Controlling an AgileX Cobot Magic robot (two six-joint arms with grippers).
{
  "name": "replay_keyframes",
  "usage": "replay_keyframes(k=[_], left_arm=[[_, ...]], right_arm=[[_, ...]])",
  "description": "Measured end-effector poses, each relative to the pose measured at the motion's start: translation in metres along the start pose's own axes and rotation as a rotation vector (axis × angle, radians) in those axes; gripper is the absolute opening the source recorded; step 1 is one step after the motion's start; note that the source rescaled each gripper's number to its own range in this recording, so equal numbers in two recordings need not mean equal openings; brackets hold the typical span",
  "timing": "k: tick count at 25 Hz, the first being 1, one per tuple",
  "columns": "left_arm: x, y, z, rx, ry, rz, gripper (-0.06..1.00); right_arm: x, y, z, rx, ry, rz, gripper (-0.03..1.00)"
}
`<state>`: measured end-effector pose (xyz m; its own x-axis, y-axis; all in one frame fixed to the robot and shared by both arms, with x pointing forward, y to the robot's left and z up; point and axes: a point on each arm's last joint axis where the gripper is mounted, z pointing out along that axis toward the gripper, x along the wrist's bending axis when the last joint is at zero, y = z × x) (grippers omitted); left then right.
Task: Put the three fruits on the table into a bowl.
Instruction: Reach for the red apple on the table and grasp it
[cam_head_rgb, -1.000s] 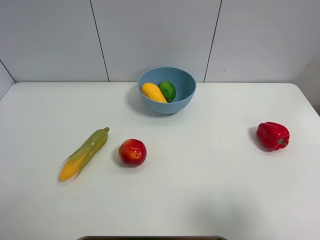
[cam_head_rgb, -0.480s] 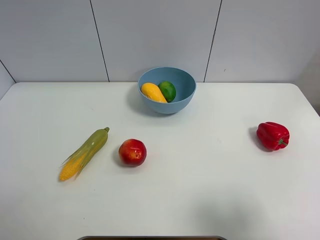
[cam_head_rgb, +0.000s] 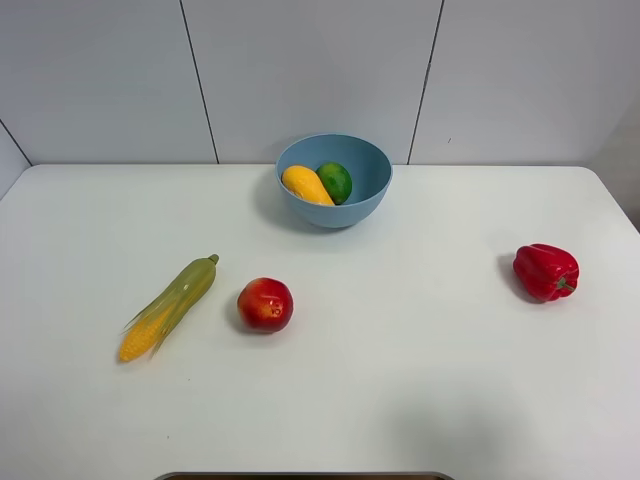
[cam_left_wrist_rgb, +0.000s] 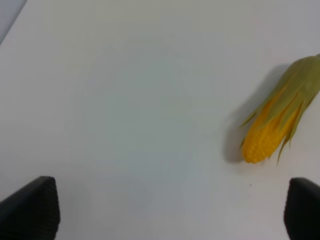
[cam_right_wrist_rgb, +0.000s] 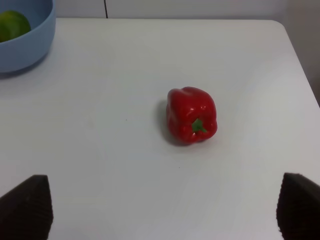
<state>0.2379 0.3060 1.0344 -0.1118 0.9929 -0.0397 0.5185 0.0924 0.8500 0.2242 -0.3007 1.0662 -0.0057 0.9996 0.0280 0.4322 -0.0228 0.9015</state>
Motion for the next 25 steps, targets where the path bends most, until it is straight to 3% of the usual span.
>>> replay_keyframes(k=[25], left_arm=[[0.0010, 0.0001, 0.0000, -0.001, 0.011, 0.006, 1.00]], right_arm=[[0.0000, 0.0000, 0.0000, 0.000, 0.000, 0.000, 1.00]])
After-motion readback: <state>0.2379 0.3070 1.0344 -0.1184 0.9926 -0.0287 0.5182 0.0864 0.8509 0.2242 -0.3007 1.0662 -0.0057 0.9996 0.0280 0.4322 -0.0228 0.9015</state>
